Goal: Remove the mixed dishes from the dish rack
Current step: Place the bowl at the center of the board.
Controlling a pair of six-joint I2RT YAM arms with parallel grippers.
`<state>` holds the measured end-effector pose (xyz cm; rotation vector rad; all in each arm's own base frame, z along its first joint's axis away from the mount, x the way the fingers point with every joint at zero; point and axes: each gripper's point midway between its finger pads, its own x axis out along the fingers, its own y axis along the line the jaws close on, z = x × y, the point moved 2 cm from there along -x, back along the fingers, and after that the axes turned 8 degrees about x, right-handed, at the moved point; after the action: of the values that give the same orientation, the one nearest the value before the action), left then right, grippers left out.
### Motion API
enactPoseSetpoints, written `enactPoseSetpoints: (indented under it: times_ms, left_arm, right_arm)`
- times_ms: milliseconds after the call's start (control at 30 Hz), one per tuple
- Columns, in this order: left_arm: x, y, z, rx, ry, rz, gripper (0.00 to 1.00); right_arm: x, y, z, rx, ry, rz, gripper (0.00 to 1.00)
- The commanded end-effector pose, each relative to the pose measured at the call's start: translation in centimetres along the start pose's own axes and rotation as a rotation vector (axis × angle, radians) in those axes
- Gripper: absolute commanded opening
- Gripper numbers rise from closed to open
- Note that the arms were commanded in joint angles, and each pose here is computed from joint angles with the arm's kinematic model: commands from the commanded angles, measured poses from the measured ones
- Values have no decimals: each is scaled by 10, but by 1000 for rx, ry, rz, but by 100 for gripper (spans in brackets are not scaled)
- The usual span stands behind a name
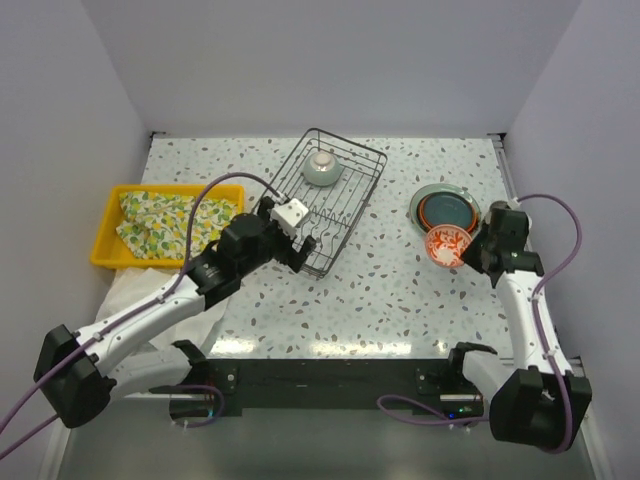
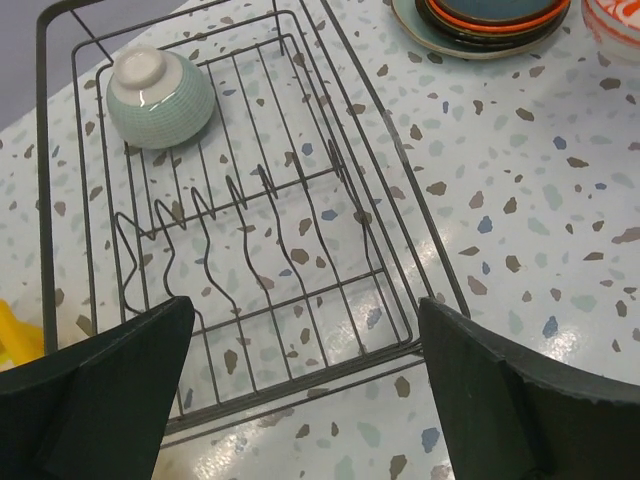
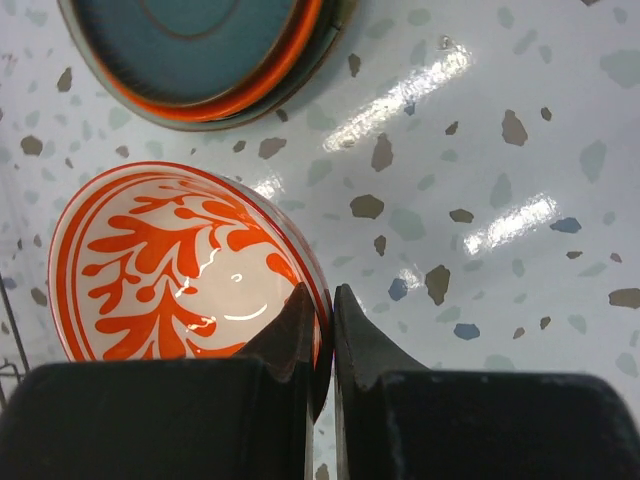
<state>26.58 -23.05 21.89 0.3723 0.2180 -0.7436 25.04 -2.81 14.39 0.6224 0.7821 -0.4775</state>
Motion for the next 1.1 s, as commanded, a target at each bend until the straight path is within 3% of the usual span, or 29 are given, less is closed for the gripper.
enactPoseSetpoints:
  times_ms: [0,333,500,567,667,767,967,1067]
  left_arm:
    - [-16,9,19,-144,-150,85,99]
    - [-37,18,-15,-105,-180,196,98]
    - [-41,28,-7,-66,-210,242,98]
    - [-41,30,-6,-54,-210,250,98]
    - [-40,29,-6,-52,-209,247,97]
    - [-41,30,-5,-50,-212,248,97]
    - [-38,28,-5,-47,-209,235,97]
    - [-38,27,-5,-47,-211,234,97]
  right_arm:
    - [13,-3,34,228,-257,33,0]
    - [53,-48,16,355,-238,-43,0]
    - [59,-57,9,339,-231,-65,2]
    - [61,-58,6,336,-227,-66,7]
    - [60,-60,5,322,-220,-78,24]
    - [56,-63,5,310,-218,-98,33]
    - [44,-64,9,312,-204,-132,61]
    - [30,-61,19,296,-215,-150,69]
